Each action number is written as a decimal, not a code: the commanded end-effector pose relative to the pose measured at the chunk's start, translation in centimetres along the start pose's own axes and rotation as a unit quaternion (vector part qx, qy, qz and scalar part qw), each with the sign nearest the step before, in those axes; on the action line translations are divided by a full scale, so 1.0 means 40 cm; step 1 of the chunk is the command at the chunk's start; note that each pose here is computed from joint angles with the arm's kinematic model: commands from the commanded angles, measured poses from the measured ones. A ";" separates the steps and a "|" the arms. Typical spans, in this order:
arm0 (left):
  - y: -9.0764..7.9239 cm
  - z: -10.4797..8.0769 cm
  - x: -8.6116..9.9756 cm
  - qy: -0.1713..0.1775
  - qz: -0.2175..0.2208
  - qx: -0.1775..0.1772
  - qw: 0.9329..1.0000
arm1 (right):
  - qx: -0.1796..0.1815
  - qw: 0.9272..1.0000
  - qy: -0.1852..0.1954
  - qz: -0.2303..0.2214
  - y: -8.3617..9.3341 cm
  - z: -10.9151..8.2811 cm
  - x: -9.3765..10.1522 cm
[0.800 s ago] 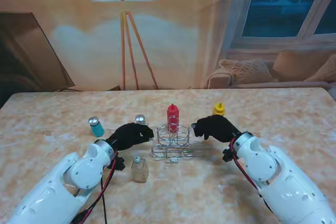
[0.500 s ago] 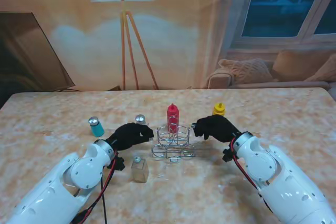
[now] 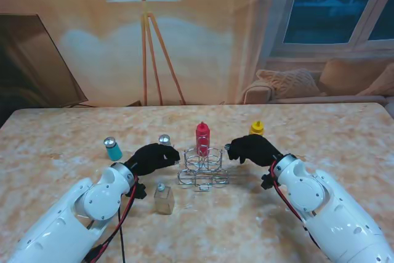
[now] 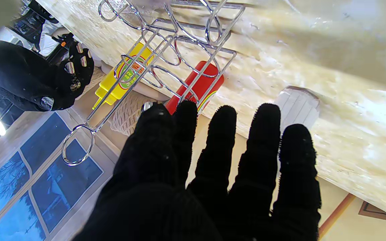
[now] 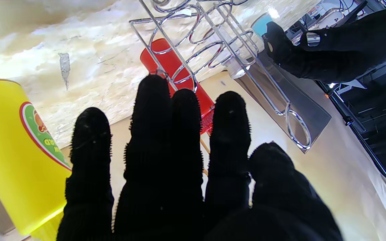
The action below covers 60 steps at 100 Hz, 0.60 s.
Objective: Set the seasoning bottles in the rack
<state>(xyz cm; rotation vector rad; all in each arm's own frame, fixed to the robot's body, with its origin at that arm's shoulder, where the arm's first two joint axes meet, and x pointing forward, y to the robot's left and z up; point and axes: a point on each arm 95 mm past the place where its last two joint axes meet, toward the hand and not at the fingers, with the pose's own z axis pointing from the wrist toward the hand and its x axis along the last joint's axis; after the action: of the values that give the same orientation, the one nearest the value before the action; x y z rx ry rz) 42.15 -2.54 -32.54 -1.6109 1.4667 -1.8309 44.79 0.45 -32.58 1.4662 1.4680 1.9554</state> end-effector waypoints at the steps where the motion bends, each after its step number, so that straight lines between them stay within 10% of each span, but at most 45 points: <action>1: 0.003 -0.003 0.001 -0.002 -0.003 -0.004 1.000 | 0.011 1.000 -0.001 0.002 -0.015 0.000 0.003; 60: -0.069 -0.078 -0.016 0.021 0.032 -0.004 0.999 | 0.007 1.000 0.001 0.001 -0.013 -0.002 0.003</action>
<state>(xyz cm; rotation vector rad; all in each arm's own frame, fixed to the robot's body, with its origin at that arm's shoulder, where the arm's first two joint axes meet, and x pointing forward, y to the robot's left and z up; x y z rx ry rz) 41.16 0.27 -30.42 -1.5342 1.4940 -1.8415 44.83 0.34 -32.53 1.4603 1.4631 1.9541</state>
